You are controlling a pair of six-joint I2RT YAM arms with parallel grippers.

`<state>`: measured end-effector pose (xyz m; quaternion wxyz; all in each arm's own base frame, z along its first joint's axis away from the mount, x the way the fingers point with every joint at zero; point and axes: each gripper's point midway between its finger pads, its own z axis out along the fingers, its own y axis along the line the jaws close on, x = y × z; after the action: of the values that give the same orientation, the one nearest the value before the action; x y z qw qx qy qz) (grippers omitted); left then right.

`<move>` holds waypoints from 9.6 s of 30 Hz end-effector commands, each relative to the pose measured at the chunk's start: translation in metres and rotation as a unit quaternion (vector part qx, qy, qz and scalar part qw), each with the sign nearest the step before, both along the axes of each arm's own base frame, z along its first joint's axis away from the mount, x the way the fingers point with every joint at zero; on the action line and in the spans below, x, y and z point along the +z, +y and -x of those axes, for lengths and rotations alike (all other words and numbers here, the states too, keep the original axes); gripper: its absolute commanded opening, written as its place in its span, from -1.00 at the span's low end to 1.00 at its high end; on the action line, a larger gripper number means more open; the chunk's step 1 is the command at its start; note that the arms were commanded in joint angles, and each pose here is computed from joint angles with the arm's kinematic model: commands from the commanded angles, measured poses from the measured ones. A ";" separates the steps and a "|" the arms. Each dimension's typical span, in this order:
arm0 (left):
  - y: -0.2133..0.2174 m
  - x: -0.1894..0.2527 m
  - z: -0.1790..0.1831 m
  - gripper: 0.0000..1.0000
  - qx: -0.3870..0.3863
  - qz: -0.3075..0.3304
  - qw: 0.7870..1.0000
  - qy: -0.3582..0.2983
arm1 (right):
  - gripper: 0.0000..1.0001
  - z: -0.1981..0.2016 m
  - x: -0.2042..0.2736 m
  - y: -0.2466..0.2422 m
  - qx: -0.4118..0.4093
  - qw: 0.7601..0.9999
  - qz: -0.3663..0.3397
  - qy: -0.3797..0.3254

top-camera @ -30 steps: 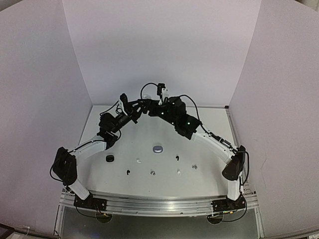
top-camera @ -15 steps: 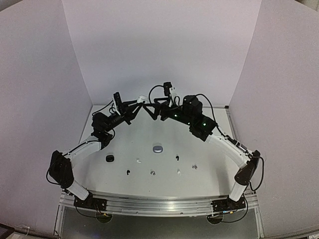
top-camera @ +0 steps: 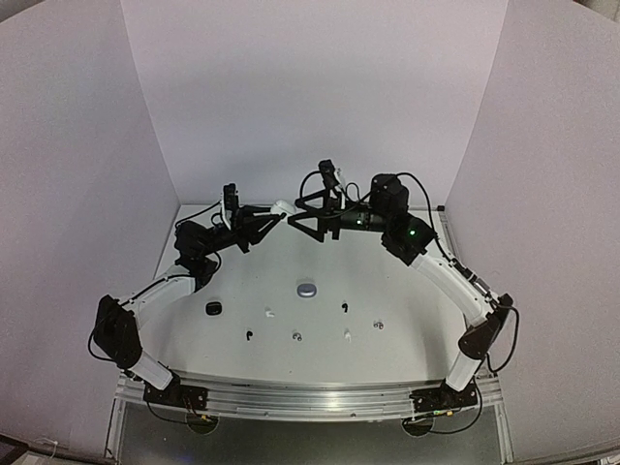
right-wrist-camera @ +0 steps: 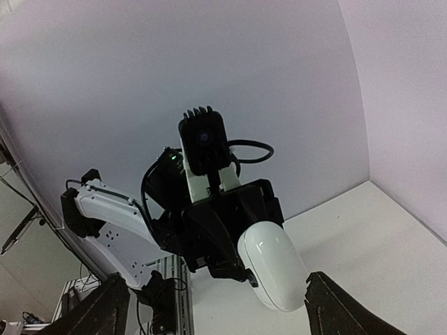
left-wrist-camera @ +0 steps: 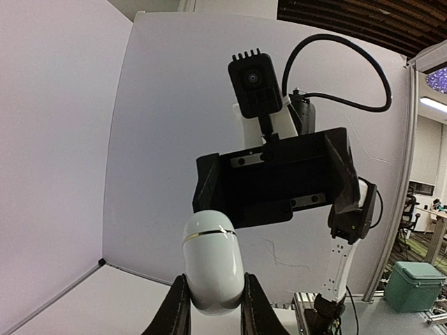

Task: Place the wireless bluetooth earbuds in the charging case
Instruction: Pass from the left arm to the right, then pass from the right arm to the left, then open the charging case, then pick up the right earbud from the center of the board.

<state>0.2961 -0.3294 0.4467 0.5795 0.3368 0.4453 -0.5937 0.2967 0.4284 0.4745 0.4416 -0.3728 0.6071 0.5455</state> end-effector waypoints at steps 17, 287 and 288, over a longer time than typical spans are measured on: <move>0.007 0.024 0.033 -1.00 -0.044 0.018 0.998 -0.030 | -0.24 -0.003 -0.011 0.018 0.063 0.998 0.008 0.003; 0.055 -0.127 -0.023 -1.00 0.107 -0.167 0.978 0.063 | -0.52 0.062 -0.472 -0.138 -0.169 0.612 0.706 0.313; 0.056 -0.127 -0.023 -1.00 0.107 -0.168 0.978 0.064 | -0.52 0.063 -0.472 -0.139 -0.170 0.610 0.707 0.315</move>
<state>0.3221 -0.2733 0.3052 0.5271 0.3273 0.6310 -0.4656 0.2364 0.2930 0.0044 -0.0904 -0.2636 0.9594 -0.0445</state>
